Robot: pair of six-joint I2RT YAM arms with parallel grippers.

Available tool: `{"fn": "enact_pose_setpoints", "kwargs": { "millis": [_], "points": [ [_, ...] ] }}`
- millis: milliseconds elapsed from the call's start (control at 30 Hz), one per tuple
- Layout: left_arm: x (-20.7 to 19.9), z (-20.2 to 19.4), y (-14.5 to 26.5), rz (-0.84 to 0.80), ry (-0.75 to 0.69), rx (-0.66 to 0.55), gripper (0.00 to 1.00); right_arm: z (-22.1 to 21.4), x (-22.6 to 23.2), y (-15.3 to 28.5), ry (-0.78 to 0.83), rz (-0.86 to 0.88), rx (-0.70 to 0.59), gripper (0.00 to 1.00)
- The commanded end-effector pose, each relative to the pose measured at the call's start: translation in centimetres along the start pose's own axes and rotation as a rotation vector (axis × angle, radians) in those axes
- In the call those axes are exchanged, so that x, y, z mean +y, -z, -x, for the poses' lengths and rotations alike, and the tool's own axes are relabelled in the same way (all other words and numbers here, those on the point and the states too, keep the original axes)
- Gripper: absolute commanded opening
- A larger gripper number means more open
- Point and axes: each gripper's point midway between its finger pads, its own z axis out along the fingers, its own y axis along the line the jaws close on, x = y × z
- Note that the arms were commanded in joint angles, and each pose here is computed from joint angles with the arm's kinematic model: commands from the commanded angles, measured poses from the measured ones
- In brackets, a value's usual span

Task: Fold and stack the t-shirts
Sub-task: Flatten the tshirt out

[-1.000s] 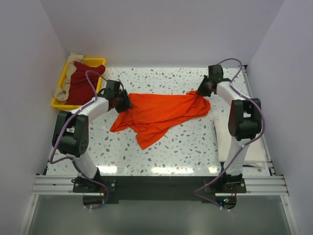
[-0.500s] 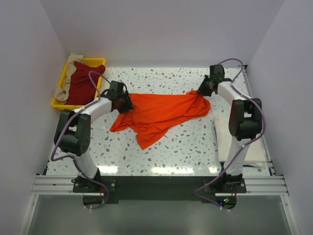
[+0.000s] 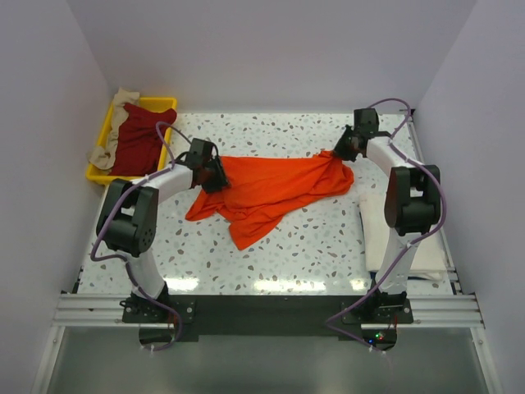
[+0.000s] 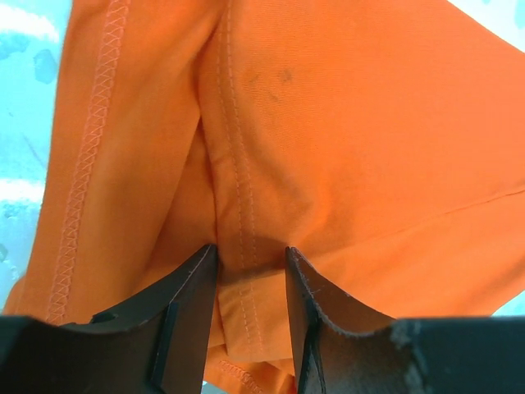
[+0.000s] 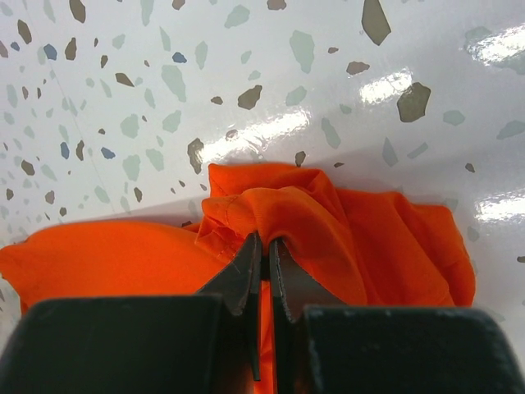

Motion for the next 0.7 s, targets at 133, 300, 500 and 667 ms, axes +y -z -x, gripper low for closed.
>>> {"fn": "enact_pose_setpoints", "kwargs": {
  "millis": [133,300,500,667],
  "points": [
    [-1.9,0.8,0.6,-0.072,0.005,-0.038,0.40,1.1,0.7,0.3,-0.016,0.044,-0.029,0.00],
    [-2.2,0.9,0.7,-0.078,-0.002,-0.041,0.34,1.0,0.6,0.3,-0.020,0.046,-0.025,0.00],
    [-2.3,1.0,0.6,-0.085,-0.002,-0.038,0.13,1.1,0.5,0.3,-0.025,0.047,-0.025,0.00],
    [-3.2,2.1,2.3,-0.100,-0.014,-0.067,0.00,1.1,0.5,0.6,-0.031,0.048,-0.027,0.00]
  ]
}}
